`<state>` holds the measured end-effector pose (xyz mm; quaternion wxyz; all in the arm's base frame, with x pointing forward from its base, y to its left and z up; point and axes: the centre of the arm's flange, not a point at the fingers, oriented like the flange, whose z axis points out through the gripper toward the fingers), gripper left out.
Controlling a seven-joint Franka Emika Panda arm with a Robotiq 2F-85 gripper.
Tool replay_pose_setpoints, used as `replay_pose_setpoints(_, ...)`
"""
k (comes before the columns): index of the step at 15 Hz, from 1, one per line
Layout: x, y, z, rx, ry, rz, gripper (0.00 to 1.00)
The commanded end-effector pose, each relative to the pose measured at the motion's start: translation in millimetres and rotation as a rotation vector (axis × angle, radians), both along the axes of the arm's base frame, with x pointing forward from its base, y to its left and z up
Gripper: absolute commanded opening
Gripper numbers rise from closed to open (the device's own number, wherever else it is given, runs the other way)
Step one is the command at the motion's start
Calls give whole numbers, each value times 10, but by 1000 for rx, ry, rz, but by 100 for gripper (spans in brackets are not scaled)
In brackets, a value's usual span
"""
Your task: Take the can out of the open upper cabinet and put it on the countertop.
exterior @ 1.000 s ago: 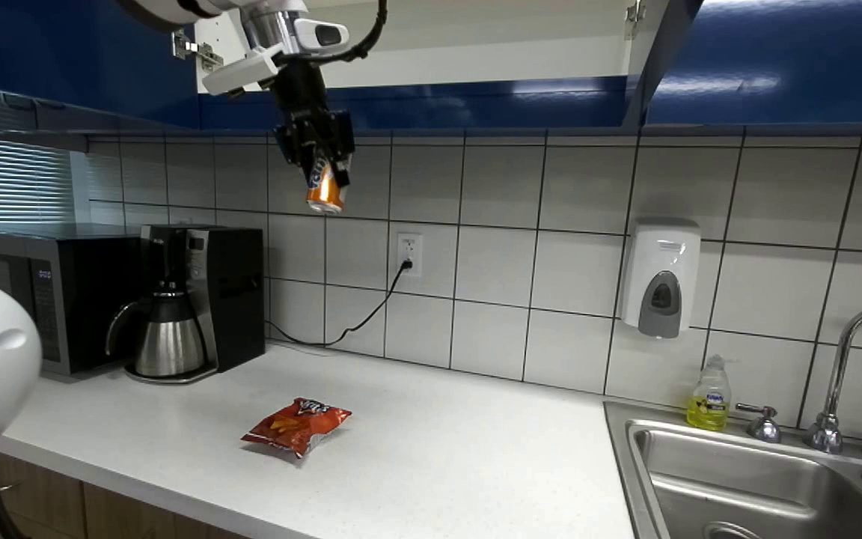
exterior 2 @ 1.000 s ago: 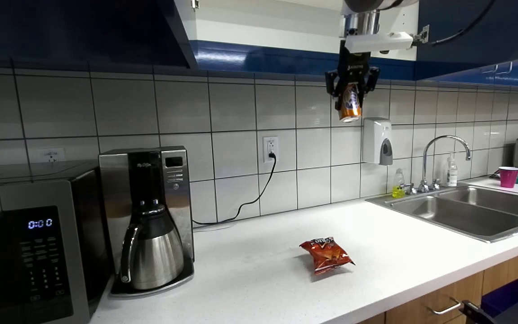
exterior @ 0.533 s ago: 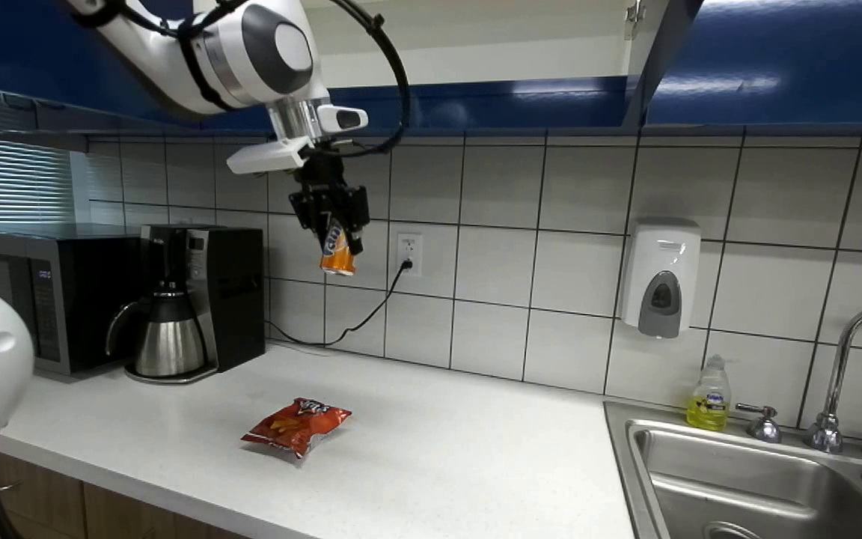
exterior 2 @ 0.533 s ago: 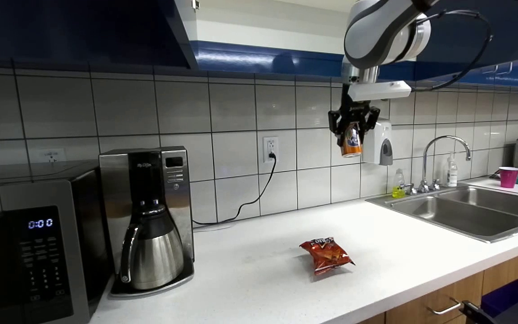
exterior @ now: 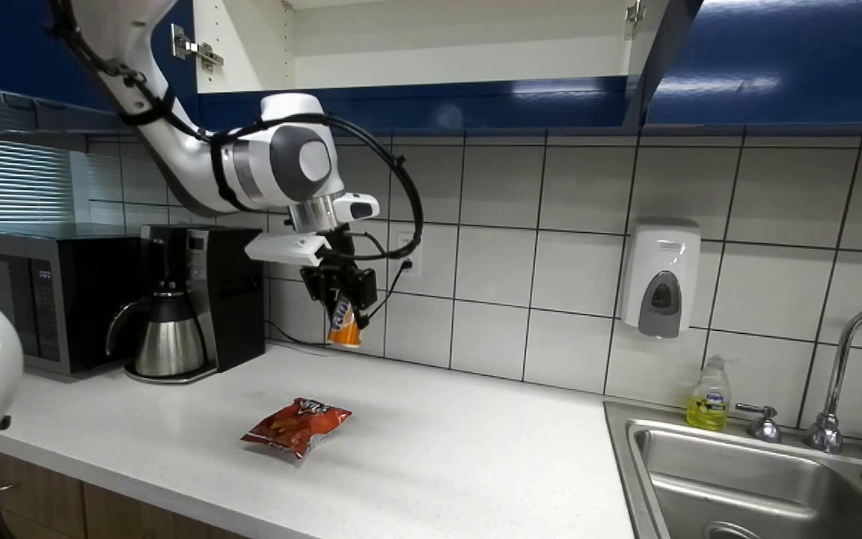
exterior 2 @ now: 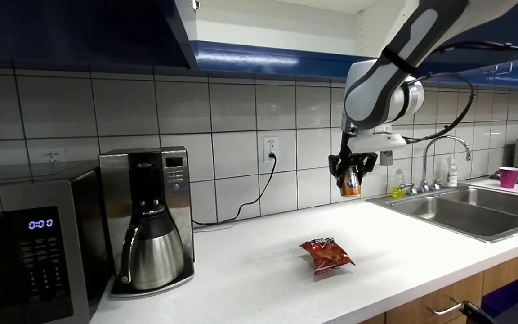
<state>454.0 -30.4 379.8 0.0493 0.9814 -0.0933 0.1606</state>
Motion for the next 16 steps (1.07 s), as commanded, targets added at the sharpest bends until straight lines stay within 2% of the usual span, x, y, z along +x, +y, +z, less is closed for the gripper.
replay_pose_setpoints(1,147,-113,-407,-6,-16,17,38)
replay_pose_setpoints(7,212,-328,-892,-16,-19,25,38)
replay_pose_setpoints(16,303,-744,-1324,-59,-53,40,38)
